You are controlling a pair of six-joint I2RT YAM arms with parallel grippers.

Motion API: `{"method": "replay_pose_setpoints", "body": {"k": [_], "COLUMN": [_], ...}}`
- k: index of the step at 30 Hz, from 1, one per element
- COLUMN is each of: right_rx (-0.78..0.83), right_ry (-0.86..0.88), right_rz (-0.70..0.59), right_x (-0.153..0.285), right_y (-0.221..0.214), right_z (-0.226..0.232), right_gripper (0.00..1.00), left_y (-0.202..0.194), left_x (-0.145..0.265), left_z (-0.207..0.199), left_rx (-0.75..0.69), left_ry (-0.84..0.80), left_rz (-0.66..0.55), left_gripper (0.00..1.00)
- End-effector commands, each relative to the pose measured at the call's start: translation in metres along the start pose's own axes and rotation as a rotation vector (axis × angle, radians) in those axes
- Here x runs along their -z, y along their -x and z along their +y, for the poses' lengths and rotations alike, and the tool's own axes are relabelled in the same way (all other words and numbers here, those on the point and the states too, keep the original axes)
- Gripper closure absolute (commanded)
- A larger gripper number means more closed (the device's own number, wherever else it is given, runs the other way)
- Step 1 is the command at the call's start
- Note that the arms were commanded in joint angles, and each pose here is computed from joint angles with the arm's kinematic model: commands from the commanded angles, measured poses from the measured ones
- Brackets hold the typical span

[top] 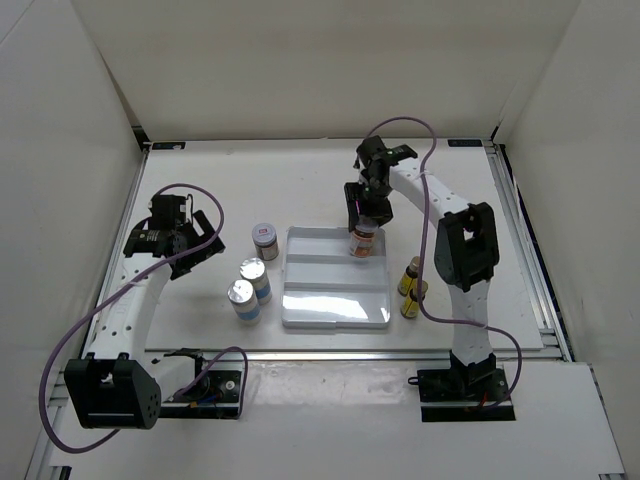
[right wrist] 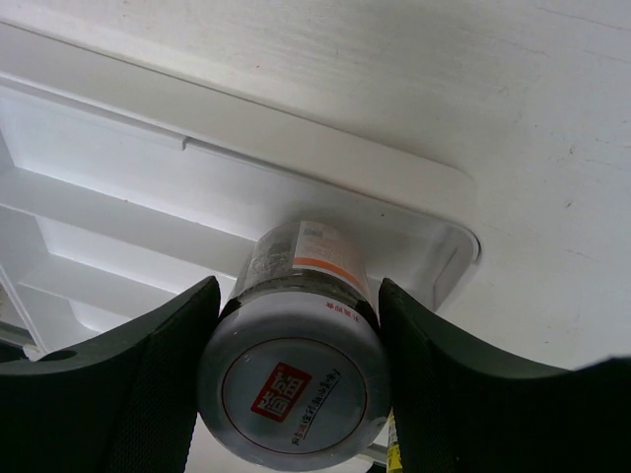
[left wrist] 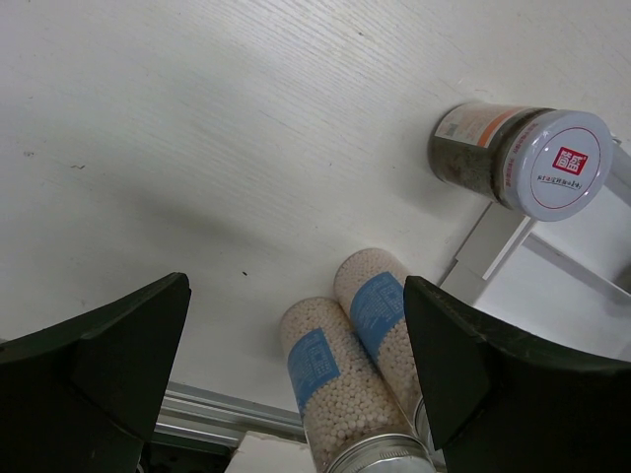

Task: Organize the condiment bottles

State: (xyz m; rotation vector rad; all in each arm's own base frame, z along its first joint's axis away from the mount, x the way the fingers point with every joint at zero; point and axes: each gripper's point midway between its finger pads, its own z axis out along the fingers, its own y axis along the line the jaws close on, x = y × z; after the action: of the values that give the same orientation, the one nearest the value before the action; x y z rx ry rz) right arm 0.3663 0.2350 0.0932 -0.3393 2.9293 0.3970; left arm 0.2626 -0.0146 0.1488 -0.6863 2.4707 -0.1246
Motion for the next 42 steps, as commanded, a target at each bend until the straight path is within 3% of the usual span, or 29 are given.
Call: {"method": "replay_pose_setpoints", "body": {"k": [1, 7, 15, 32, 42], "right_rx": [-0.022, -0.037, -0.064, -0.088, -0.134], "right_ry": [-0.058, -0.167, -0.236, -0.260, -0.272], "right_rz": [0.044, 0.018, -0.024, -0.115, -0.075], "right_x": [-0.004, 0.002, 0.019, 0.034, 0.020], "right_y": [-0.011, -0.006, -0.002, 0.022, 0.014], "right_z": [-0.007, -0.024, -0.033, -0.031, -0.034], "right_gripper": [0.89, 0.89, 1.00, 1.00, 1.00], "left_y": [0.012, 0.014, 0.019, 0.026, 0.027], "left_x": [0.007, 0.004, 0.006, 0.010, 0.010], "left_z": [-0.004, -0.012, -0.014, -0.020, -0.019], "left_rx": [0.003, 0.003, -0.026, -0.016, -0.016], "left_ry": [-0.018, -0.049, -0.053, -0.070, -0.063], "left_rz": [-0.048, -0.041, -0.049, -0.060, -0.065], "left_gripper": [0.00, 0.00, 0.00, 0.00, 0.00]}}
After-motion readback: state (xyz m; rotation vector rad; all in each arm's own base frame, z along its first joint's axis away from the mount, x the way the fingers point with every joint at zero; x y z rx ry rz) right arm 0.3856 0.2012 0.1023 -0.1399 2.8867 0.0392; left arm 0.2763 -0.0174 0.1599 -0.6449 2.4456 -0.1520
